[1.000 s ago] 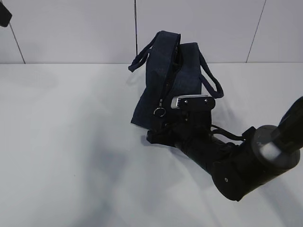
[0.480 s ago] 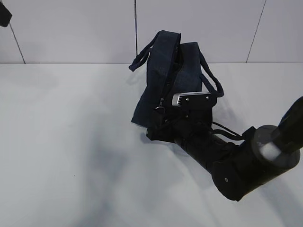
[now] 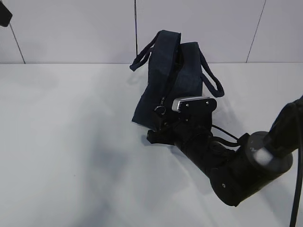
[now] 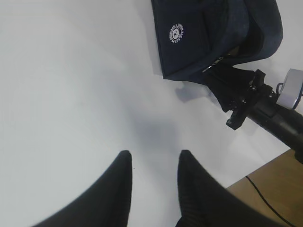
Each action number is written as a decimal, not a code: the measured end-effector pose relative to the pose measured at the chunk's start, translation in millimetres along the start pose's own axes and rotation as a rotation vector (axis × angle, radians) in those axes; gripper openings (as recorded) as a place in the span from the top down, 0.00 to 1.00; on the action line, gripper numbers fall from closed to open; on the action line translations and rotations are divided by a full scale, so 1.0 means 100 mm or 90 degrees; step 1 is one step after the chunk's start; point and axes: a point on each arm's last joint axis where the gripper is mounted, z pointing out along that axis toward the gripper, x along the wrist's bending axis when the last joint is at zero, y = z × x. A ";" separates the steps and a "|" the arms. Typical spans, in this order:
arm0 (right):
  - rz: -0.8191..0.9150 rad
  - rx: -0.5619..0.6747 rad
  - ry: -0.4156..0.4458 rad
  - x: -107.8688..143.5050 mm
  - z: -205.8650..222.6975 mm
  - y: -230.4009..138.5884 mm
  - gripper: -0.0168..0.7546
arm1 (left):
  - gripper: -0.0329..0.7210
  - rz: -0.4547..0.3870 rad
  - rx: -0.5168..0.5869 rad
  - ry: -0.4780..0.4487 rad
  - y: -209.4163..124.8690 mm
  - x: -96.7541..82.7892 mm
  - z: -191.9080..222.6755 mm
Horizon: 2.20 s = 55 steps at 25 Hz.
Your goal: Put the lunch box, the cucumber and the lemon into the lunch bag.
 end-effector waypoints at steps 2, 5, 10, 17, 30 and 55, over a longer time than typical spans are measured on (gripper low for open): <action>0.000 0.000 0.000 0.00 0.00 0.00 0.46 | 0.64 0.000 0.000 0.000 0.00 0.00 0.00; 0.000 0.003 0.000 0.00 0.00 0.00 0.38 | 0.64 0.000 0.000 0.000 0.00 0.00 0.00; 0.001 0.003 0.000 0.01 0.02 0.01 0.34 | 0.64 0.000 0.000 0.000 0.00 0.00 0.00; 0.007 -0.005 -0.008 0.00 0.10 -0.01 0.34 | 0.64 0.000 0.000 0.000 0.00 0.00 0.00; 0.009 -0.018 -0.011 -0.01 0.15 -0.03 0.60 | 0.64 0.002 0.000 0.000 0.00 0.00 0.00; 0.003 0.039 0.059 0.07 -0.51 0.21 0.96 | 0.64 -0.008 -0.008 -0.033 0.01 -0.04 0.01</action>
